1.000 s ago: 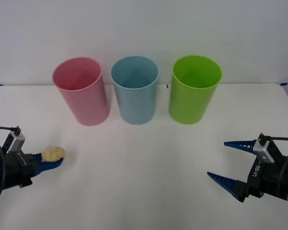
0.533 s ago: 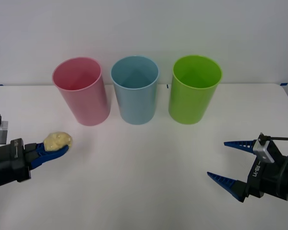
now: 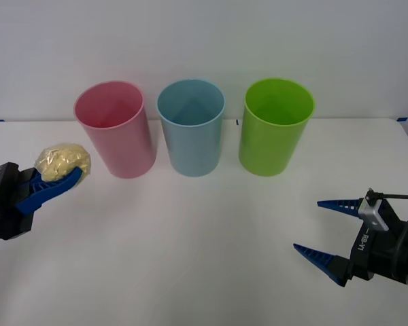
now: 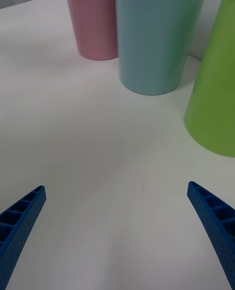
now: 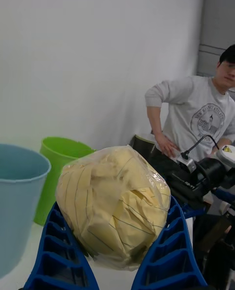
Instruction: Put cans in the blue bin and PET bottles in the pink bin and trash in the green bin.
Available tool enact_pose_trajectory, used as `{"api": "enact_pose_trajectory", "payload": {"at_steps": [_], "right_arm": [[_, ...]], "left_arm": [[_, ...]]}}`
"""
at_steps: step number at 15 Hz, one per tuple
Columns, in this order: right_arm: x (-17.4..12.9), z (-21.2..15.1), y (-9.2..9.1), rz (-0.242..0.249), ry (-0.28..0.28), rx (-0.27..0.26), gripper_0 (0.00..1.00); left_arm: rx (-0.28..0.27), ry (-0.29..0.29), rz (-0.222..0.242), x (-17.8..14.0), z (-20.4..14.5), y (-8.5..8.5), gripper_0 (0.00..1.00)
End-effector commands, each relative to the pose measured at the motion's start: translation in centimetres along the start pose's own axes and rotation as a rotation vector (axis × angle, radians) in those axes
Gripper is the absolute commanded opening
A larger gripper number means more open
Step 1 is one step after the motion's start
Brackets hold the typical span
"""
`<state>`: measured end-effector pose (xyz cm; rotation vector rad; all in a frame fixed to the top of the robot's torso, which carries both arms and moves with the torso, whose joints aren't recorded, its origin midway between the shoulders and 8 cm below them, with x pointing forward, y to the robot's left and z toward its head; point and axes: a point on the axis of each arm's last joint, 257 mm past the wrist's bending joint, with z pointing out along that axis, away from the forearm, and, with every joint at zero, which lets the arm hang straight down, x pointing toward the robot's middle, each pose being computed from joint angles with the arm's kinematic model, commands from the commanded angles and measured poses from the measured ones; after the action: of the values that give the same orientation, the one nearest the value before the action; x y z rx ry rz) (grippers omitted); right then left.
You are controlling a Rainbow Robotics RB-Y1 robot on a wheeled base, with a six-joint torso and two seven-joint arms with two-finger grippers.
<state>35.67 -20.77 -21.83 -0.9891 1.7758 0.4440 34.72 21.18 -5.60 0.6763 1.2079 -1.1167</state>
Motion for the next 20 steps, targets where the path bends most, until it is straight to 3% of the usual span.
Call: {"api": "enact_pose_trajectory", "payload": {"at_steps": [1, 3, 5, 6, 9, 11, 13, 17, 20], "right_arm": [[0.0, 0.0, 0.0, 0.0, 0.0, 0.0, 1.0], [0.0, 0.0, 0.0, 0.0, 0.0, 0.0, 1.0], [0.0, 0.0, 0.0, 0.0, 0.0, 0.0, 1.0], [0.0, 0.0, 0.0, 0.0, 0.0, 0.0, 1.0], [0.0, 0.0, 0.0, 0.0, 0.0, 0.0, 1.0], [0.0, 0.0, 0.0, 0.0, 0.0, 0.0, 1.0], [0.0, 0.0, 0.0, 0.0, 0.0, 0.0, 1.0], [0.0, 0.0, 0.0, 0.0, 0.0, 0.0, 1.0], [0.0, 0.0, 0.0, 0.0, 0.0, 0.0, 1.0]], "left_arm": [[-0.012, -0.059, 0.062, -2.4, 1.7, -1.0, 0.0], [-0.071, -0.044, 0.131, -3.5, 3.2, -1.1, 0.0], [-0.12, -0.016, 0.154, -3.8, 5.1, -0.7, 0.0], [-0.11, -0.004, 0.148, -3.9, 6.9, -0.7, 0.0], [-0.124, 0.016, 0.197, -5.3, 12.2, 1.0, 0.01], [-0.13, 0.011, 0.181, -6.7, 15.3, 1.9, 0.01], [-0.137, 0.02, 0.198, -7.6, 18.9, 3.1, 0.0], [-0.162, 0.109, 0.205, -6.0, 25.7, 5.1, 0.01], [-0.172, 0.152, 0.159, -4.9, 30.8, 5.7, 0.01]]}}
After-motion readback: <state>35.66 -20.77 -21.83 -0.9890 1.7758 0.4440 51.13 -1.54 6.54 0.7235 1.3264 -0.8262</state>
